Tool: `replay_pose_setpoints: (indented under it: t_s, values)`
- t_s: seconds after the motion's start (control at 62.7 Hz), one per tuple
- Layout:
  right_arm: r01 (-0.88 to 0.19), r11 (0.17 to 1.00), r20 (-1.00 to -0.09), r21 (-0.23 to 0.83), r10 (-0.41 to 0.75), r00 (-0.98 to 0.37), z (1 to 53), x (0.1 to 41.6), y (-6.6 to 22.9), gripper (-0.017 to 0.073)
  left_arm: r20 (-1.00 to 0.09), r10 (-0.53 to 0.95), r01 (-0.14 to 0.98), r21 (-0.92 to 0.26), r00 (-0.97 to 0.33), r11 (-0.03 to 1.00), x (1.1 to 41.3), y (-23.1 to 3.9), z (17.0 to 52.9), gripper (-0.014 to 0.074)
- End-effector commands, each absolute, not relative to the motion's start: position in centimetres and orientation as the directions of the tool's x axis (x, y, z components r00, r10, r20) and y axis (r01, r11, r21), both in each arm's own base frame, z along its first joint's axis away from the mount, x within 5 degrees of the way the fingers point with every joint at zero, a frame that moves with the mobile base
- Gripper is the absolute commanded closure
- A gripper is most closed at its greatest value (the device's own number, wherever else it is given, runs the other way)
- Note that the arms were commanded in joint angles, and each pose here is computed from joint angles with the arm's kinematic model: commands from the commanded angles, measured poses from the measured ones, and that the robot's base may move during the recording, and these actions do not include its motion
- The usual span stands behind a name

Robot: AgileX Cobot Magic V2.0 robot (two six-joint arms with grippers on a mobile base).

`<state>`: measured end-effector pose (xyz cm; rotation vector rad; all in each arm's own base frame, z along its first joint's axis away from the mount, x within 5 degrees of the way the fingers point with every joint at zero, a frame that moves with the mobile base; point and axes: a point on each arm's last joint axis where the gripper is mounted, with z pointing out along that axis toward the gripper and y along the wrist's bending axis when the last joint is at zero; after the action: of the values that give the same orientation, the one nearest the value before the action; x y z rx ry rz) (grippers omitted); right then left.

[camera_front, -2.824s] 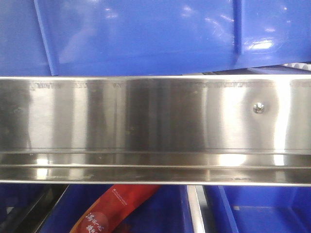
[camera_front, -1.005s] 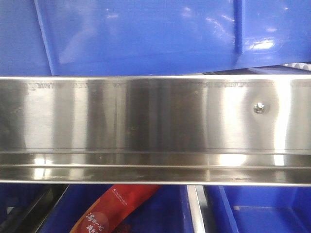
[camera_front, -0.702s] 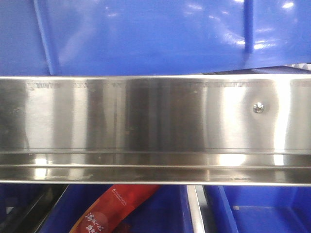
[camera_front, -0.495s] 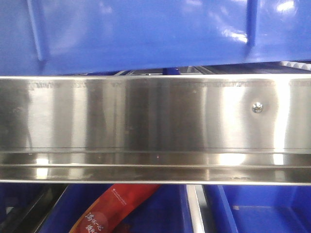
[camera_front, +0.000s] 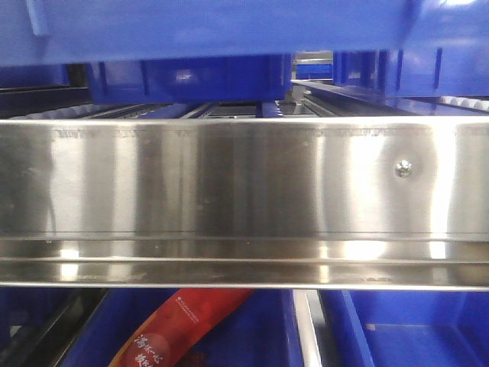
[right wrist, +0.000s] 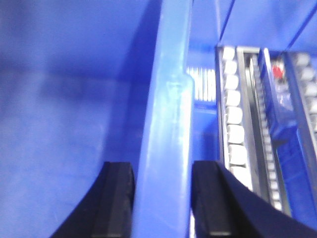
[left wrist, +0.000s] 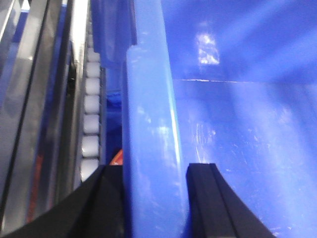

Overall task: Move blue bin to conveyor side
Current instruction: 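Lift the blue bin with both grippers and pull it off the rack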

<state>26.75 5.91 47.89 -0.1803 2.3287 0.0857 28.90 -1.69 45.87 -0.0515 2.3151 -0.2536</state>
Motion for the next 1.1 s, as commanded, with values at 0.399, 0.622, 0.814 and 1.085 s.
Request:
replay_pose_setpoints:
  t_s: [0.399,0.622,0.814,1.085]
  values:
    - [-0.143,0.990,-0.853,0.008,-0.068,-0.518,49.5,20.9,4.3,0.0638,-0.796,-0.076,0.134,-0.194,-0.601,0.972,24.1,-4.7,49.3,0.0613]
    - [-0.137,0.990,-0.863,0.021,-0.051,-0.503,49.6,19.6,4.0,0.0638,-0.791,-0.097,0.101,-0.196,-0.604,0.975,21.9,-4.3,48.8,0.0613]
    - [-0.136,0.990,-0.865,0.022,-0.050,-0.500,49.7,19.1,3.9,0.0638,-0.807,-0.097,0.098,-0.188,-0.582,0.977,20.9,-4.0,49.0,0.0613]
    - [-0.135,0.991,-0.860,0.021,-0.051,-0.507,49.7,19.0,3.8,0.0638,-0.808,-0.097,0.098,-0.188,-0.581,0.977,20.9,-4.0,49.0,0.0613]
